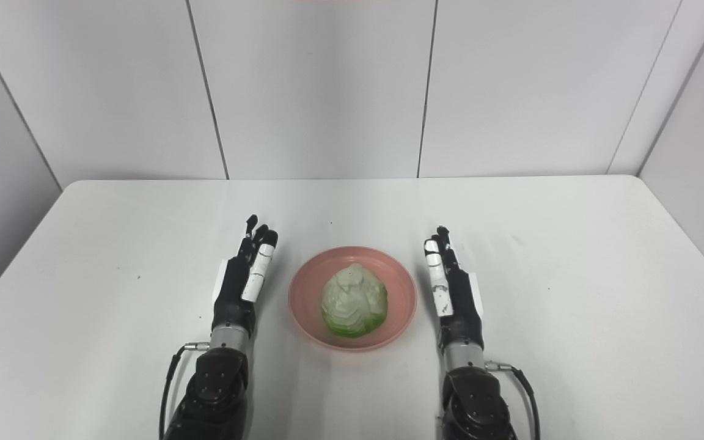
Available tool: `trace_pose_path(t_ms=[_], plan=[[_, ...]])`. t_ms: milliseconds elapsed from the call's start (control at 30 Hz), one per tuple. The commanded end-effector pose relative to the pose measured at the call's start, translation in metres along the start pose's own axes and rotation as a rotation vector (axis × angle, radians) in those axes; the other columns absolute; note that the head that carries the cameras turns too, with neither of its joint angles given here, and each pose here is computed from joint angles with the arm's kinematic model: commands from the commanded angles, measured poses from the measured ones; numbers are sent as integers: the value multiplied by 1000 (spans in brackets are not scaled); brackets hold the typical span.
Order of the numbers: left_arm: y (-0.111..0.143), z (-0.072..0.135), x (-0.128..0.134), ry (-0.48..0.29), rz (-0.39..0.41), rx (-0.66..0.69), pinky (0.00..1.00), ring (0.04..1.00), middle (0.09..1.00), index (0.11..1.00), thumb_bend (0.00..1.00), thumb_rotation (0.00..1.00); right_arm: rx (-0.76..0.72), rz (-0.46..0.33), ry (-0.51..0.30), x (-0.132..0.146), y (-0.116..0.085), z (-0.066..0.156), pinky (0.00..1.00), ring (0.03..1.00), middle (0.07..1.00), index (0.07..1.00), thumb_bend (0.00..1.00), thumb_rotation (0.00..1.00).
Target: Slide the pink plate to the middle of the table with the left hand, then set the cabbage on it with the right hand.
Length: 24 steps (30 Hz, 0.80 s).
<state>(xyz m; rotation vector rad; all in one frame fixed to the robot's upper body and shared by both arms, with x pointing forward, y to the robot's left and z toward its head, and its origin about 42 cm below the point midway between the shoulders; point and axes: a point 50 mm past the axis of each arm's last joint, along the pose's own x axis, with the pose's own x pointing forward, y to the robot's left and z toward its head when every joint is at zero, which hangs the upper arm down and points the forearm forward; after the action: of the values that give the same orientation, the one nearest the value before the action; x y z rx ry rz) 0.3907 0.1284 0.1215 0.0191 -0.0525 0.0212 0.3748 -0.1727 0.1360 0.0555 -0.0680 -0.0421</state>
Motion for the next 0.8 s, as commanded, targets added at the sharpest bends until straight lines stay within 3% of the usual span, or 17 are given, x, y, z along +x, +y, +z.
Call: trace_pose_path(t_ms=[0, 767], plan=[[-2, 9, 4, -20, -14, -7, 942, 953, 964, 997, 826, 887, 13, -3, -19, 4, 1, 7, 997, 955, 956, 968, 812, 1000], [2, 8, 3, -11, -23, -35, 1000, 977, 978, 1000, 834, 870, -14, -4, -16, 2, -1, 5, 1000, 965, 961, 971, 829, 1000]])
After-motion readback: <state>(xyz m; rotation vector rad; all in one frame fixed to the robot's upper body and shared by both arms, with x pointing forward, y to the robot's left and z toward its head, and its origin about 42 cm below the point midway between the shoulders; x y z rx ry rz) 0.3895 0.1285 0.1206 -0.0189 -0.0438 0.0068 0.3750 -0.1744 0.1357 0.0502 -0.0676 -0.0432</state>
